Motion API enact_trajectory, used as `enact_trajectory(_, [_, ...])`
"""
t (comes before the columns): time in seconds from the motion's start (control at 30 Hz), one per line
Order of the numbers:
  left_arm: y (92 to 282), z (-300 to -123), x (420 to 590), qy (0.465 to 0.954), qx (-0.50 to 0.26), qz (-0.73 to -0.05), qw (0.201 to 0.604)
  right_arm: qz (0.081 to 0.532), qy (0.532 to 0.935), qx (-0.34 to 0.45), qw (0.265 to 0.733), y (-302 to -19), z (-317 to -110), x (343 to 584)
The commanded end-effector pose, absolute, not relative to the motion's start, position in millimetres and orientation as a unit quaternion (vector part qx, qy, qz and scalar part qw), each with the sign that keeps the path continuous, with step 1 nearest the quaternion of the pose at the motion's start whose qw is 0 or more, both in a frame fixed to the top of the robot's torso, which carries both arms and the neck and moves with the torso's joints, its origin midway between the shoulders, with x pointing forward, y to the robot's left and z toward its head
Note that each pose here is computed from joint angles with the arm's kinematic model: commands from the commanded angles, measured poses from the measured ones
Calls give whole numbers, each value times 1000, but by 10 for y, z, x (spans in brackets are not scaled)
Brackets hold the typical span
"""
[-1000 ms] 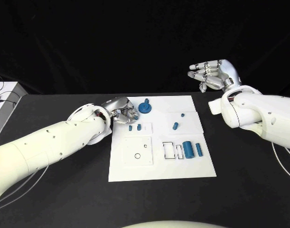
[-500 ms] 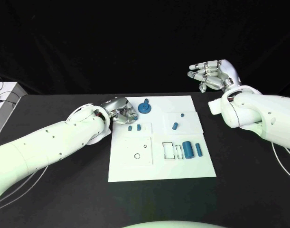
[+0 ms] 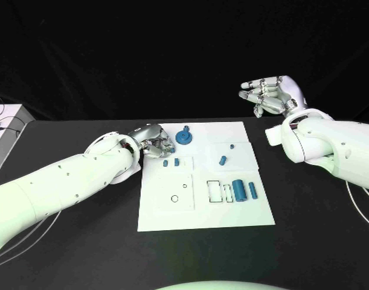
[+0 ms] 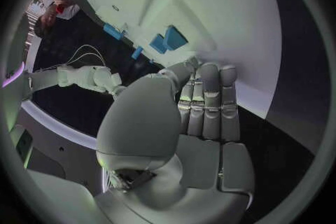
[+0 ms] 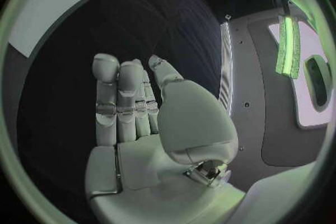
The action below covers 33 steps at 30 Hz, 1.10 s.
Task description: Assemble the parts on the task board
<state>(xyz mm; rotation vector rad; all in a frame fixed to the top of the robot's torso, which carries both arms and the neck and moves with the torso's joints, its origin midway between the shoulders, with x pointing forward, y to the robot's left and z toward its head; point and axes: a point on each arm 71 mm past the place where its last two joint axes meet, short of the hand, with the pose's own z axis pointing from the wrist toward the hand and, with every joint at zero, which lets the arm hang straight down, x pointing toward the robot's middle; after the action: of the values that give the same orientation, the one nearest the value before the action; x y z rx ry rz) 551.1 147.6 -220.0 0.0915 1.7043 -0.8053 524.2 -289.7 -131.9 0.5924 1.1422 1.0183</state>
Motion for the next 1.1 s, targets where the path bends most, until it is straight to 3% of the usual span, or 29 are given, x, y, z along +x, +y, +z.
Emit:
enact_trajectory(0.03, [1467, -2217, 5500, 735, 43, -345, 582, 459, 507, 259, 682, -2891, -1311, 5237])
enact_trajectory(0.77, [1594, -2171, 5515, 721, 26, -343, 602, 453, 515, 259, 679, -2913, -1325, 5247])
enact_trajectory(0.97, [1691, -2015, 5543, 688, -24, -382, 617, 447, 551, 251, 658, -2910, -1380, 5264])
enact_trajectory(1.1, [1840, -1874, 5553, 657, -104, -426, 613, 432, 594, 227, 639, -2905, -1439, 5270])
